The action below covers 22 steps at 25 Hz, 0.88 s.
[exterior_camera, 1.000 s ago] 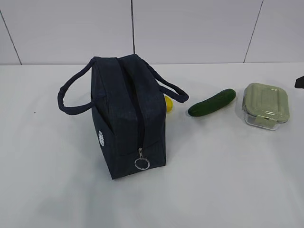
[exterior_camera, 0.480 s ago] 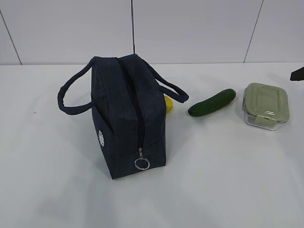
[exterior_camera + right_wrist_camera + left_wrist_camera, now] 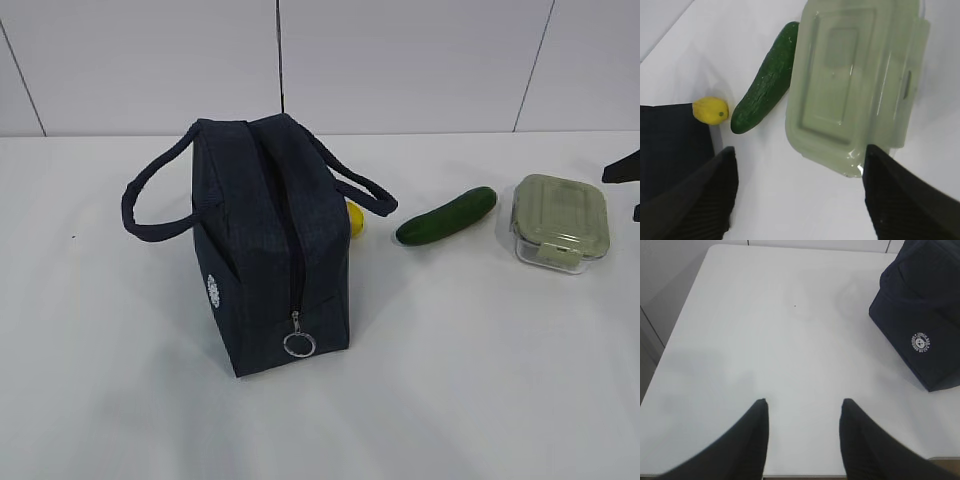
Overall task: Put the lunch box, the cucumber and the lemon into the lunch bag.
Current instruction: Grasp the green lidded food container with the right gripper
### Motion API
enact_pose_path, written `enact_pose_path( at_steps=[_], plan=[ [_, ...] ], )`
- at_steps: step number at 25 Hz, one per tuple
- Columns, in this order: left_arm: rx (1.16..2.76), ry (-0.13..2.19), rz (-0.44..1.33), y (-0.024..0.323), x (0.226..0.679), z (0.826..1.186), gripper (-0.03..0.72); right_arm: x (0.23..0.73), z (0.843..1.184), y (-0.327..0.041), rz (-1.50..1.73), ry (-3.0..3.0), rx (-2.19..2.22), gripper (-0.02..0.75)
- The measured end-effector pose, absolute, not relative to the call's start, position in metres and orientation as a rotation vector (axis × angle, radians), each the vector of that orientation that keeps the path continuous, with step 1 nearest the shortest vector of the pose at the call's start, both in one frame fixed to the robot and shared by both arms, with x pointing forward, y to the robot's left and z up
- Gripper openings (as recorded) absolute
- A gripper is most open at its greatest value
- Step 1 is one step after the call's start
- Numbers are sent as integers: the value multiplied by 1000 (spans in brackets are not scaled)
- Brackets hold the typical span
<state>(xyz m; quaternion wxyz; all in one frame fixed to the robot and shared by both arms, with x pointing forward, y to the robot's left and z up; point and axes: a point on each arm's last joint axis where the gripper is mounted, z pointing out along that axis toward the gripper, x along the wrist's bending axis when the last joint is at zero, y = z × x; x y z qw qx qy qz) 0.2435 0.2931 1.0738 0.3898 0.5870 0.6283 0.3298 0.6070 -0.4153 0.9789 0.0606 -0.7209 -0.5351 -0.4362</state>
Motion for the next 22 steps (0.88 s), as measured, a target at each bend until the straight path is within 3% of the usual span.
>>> enact_pose_path(
  at_steps=[8,22],
  plan=[
    [1497,1609,831,294,256,1080,340,625,970,-431,-1302,-1674,-2183,580],
    [1499,1609,831,294,257,1080,340,654,906,-471,-1420,-1484,-2045,580]
  ],
)
